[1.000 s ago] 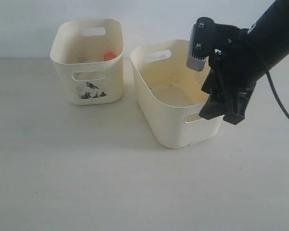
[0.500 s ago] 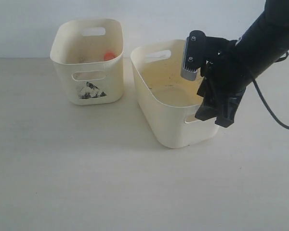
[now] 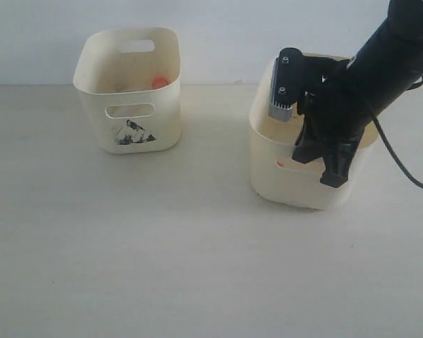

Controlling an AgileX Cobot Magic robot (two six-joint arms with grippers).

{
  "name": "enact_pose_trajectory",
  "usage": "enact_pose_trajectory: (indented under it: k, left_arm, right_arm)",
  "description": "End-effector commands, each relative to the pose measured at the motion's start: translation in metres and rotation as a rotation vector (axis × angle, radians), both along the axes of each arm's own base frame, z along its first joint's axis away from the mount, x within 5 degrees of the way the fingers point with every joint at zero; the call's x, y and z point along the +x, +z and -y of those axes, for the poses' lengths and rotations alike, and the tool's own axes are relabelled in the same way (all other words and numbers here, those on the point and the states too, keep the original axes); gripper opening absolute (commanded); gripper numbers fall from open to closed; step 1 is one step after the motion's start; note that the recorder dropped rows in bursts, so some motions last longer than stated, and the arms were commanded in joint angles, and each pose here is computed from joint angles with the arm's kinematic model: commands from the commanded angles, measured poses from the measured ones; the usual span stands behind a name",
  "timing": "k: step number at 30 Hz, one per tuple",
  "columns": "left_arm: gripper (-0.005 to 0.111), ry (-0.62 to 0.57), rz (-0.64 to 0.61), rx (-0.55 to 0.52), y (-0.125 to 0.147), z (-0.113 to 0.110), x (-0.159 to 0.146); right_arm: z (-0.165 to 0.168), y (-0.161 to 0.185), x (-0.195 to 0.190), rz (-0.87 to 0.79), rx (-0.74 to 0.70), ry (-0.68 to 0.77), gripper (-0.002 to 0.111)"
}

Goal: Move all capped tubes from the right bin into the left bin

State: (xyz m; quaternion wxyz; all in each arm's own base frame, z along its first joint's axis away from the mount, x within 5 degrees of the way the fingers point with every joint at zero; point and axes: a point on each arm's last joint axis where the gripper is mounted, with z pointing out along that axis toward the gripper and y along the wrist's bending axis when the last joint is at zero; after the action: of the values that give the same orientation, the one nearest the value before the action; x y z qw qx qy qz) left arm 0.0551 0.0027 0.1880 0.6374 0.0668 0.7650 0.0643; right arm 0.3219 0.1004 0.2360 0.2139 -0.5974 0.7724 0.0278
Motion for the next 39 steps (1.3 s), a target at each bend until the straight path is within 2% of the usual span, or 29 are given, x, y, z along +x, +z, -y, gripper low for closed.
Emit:
enact_pose_trajectory:
  k: [1, 11, 15, 18, 24, 27, 35, 39]
  left_arm:
    - [0.004, -0.001, 0.012, -0.017, 0.002, 0.000, 0.000]
    - [0.004, -0.001, 0.012, -0.017, 0.002, 0.000, 0.000]
    - [0.004, -0.001, 0.012, -0.017, 0.002, 0.000, 0.000]
    - [0.004, -0.001, 0.012, -0.017, 0.002, 0.000, 0.000]
    - [0.004, -0.001, 0.012, -0.017, 0.002, 0.000, 0.000]
    - [0.004, -0.001, 0.012, -0.017, 0.002, 0.000, 0.000]
    - [0.004, -0.001, 0.012, -0.017, 0.002, 0.000, 0.000]
    - [0.004, -0.001, 0.012, -0.017, 0.002, 0.000, 0.000]
  right_arm:
    - [-0.001, 0.015, -0.001, 0.019, 0.003, 0.026, 0.000]
    - [-0.006, 0.071, -0.007, -0.101, 0.021, 0.119, 0.000]
    - [-0.010, 0.121, 0.003, 0.021, 0.108, 0.062, 0.000]
    - [-0.016, 0.141, 0.008, 0.071, 0.177, 0.064, 0.000]
    - [-0.023, 0.142, 0.013, 0.025, 0.269, -0.002, 0.000]
    - [-0.020, 0.130, 0.019, 0.001, 0.214, -0.024, 0.000]
    - [-0.022, 0.122, 0.024, -0.046, 0.229, -0.077, 0.000]
    - [-0.024, 0.100, 0.030, -0.116, 0.221, -0.093, 0.000]
